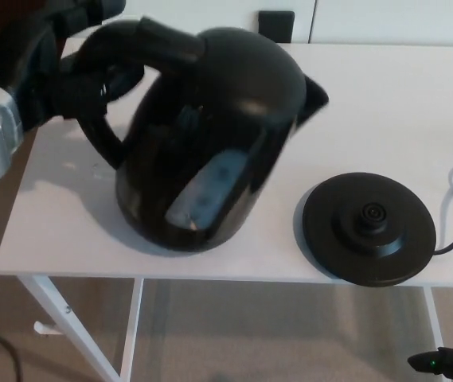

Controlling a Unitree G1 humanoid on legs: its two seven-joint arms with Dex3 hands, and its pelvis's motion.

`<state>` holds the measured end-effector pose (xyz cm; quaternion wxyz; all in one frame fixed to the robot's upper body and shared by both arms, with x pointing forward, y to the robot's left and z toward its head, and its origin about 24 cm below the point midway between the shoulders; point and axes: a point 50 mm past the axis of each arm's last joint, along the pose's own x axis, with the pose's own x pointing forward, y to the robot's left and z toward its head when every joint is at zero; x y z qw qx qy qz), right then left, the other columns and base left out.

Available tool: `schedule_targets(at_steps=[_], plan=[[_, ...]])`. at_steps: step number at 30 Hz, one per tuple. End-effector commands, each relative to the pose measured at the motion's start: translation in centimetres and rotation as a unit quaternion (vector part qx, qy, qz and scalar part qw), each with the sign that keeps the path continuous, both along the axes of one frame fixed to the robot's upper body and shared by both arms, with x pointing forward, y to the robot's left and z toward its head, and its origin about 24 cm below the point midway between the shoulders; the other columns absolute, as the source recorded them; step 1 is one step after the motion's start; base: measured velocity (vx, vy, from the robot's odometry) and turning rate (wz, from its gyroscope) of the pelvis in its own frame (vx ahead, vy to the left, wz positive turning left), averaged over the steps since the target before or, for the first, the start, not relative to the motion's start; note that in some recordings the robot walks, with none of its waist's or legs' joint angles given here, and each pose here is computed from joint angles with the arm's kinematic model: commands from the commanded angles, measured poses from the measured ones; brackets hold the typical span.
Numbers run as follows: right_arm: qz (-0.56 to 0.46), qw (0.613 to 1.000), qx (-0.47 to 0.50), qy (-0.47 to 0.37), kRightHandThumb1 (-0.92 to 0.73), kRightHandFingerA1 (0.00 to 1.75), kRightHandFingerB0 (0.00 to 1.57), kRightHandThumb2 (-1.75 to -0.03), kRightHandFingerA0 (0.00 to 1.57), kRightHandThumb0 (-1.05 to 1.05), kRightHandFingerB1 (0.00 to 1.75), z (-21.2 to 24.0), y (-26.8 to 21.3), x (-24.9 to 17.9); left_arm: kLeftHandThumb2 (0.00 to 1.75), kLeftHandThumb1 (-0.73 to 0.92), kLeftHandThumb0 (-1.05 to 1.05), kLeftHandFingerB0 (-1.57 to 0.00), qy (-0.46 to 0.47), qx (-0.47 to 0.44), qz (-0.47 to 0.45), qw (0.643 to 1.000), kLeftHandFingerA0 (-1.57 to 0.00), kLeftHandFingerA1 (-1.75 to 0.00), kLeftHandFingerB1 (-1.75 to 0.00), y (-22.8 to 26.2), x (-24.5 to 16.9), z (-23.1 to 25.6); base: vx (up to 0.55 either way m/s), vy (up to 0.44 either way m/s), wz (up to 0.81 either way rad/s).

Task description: The robot walk towards a table in front and uses its left hand to pick up the pot from the base and places it on the table

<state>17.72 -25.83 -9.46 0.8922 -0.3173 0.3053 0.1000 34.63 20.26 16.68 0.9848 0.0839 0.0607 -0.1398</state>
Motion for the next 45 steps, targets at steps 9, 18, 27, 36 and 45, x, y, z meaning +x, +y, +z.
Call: schedule_targets(at_steps=[9,18,27,36,45], plan=[[-0.007,1.000,-0.006,-0.002,-0.54,0.59,0.46,-0.78,0.60,-0.39,0.51,0.4,-0.6,0.3,0.66,0.39,-0.51,0.00,0.052,0.085,-0.149,0.984,0.00,0.00,-0.01,0.0,-0.8,-1.4,0.00,0.000,0.00],[-0.002,1.000,-0.007,-0.002,-0.54,0.61,0.46,-0.79,0.62,-0.41,0.52,0.3,-0.5,0.1,0.61,0.28,-0.45,0.00,0.066,0.091,-0.150,0.982,0.00,-0.02,0.00,0.2,-0.9,-1.9,0.00,0.000,0.00],[-0.005,1.000,-0.007,0.001,-0.65,0.49,0.50,-0.59,0.63,-0.32,0.40,0.4,-0.5,0.3,0.65,0.36,-0.52,0.00,0.078,0.119,-0.175,0.974,0.00,0.00,0.00,0.4,-0.9,-1.7,0.00,0.000,0.00],[-0.005,1.000,0.000,-0.001,-0.64,0.47,0.50,-0.58,0.59,-0.31,0.41,0.5,-0.6,0.4,0.85,0.47,-0.91,0.00,0.027,0.063,-0.213,0.975,0.00,0.00,0.00,1.8,-1.4,2.2,0.00,0.000,0.00],[-0.002,1.000,-0.008,0.016,-0.63,0.49,0.50,-0.58,0.63,-0.30,0.41,0.1,-0.8,-0.2,0.58,0.55,-0.95,0.00,-0.049,-0.045,-0.104,0.992,0.00,0.00,0.00,9.1,-2.6,6.3,0.00,0.000,0.00]])
